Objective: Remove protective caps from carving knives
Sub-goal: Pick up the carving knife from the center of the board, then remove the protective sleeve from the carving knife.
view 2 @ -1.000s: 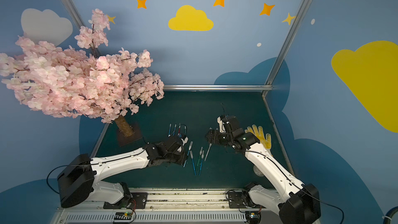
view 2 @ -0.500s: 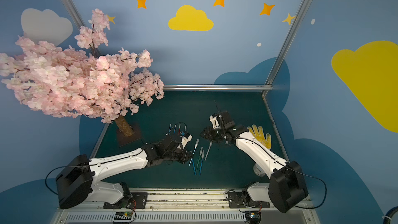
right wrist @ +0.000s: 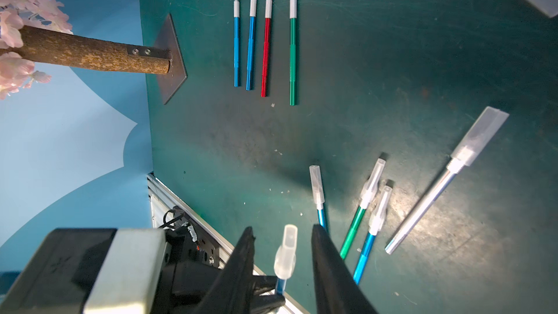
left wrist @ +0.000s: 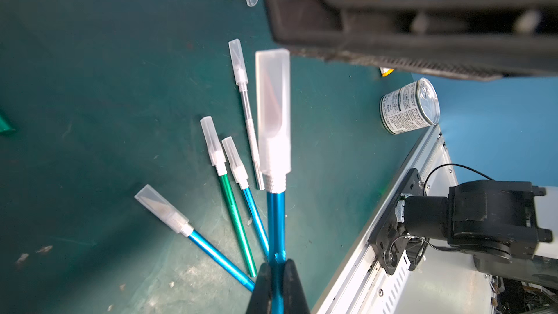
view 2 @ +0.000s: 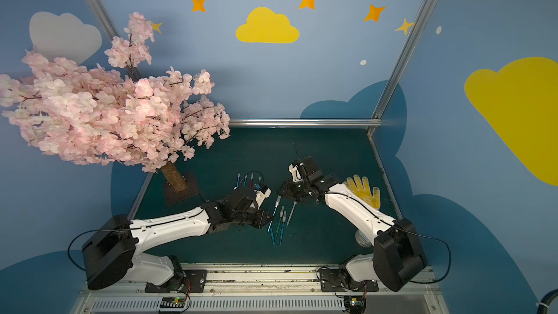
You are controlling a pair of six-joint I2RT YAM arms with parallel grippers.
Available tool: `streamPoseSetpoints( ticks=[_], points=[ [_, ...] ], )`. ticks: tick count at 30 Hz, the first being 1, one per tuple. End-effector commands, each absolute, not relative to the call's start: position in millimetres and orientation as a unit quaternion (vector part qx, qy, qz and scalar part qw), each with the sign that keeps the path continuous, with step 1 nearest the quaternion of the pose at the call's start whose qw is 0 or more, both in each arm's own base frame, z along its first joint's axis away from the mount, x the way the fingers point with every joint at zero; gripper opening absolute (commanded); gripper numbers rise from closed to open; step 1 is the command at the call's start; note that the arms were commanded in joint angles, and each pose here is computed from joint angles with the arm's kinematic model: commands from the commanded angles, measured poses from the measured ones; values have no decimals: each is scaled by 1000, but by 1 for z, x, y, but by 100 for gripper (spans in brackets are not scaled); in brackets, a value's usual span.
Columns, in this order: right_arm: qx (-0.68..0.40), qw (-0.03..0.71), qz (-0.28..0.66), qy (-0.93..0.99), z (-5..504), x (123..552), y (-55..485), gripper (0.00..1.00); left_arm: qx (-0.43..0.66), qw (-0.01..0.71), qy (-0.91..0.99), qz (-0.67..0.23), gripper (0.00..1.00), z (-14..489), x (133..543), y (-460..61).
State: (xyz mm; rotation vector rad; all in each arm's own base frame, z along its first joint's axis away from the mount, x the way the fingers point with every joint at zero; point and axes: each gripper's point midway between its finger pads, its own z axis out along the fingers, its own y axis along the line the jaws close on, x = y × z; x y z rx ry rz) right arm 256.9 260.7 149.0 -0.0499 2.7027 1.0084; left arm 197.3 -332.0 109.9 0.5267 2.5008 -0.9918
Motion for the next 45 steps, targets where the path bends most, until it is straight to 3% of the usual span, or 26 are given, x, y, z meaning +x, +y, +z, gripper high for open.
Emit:
streamPoseSetpoints(
  ticks=[1,10,22,45],
  points=[
    [-16,142,349,926,157,265,266,31,187,207,888,-365,6,117,201,-336],
    [-16,137,349,927,154,266,271,22,183,209,887,-368,6,116,200,-334],
    [-3,153,346,926,161,271,269,2,183,205,890,-365,6,111,197,-331],
    [28,202,364,909,191,306,250,0,211,167,893,-361,5,91,177,-336]
  ],
)
